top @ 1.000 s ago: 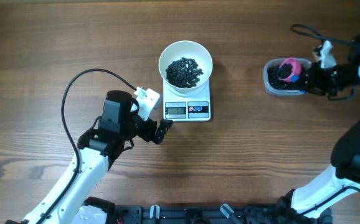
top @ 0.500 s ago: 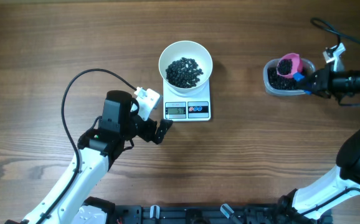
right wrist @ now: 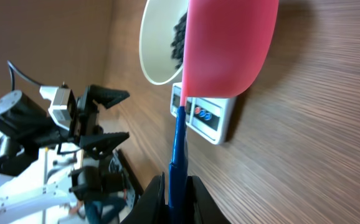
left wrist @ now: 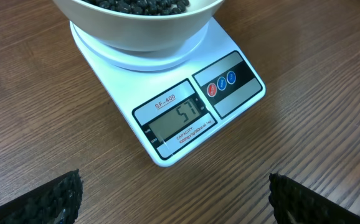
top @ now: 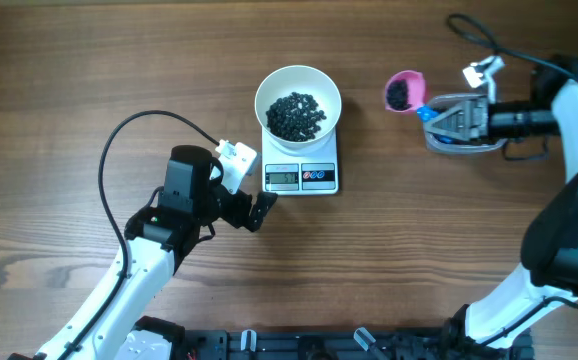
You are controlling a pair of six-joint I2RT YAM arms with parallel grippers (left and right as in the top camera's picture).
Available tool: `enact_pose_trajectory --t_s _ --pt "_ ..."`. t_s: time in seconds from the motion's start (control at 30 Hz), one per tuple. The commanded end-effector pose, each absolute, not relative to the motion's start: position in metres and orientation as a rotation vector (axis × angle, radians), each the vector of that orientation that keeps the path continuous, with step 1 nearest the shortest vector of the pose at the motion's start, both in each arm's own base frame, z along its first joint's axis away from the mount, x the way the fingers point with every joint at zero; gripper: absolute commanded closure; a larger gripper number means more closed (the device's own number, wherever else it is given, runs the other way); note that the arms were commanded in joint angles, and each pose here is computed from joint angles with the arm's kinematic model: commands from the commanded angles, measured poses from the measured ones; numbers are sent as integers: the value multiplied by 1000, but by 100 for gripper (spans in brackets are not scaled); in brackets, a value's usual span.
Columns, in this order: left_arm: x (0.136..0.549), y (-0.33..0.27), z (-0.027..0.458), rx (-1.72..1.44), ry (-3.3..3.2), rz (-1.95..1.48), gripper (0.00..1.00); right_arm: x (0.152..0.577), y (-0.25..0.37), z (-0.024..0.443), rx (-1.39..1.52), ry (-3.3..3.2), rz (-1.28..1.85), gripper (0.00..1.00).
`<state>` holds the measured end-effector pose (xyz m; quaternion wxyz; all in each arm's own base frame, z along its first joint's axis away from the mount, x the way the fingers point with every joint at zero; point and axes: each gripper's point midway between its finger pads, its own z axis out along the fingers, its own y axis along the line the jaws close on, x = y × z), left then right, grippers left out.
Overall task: Scoop item into bowl and weigh 150g on scale
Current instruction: 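Swing the filled scoop over the white bowl and tip beans in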
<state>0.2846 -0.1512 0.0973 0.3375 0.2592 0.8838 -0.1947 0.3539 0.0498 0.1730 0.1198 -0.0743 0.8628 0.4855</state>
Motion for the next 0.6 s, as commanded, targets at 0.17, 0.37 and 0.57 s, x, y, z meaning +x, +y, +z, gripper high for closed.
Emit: enact_pose_trajectory --t_s 0.17,0.37,0.57 --pt "284 -151 96 671 2307 -504 0 372 140 175 -448 2653 1289 96" --pt "284 -151 96 671 2307 -504 0 377 192 161 -641 2760 886 96" --pt "284 -151 96 671 2307 -504 0 386 211 152 -790 2737 159 96"
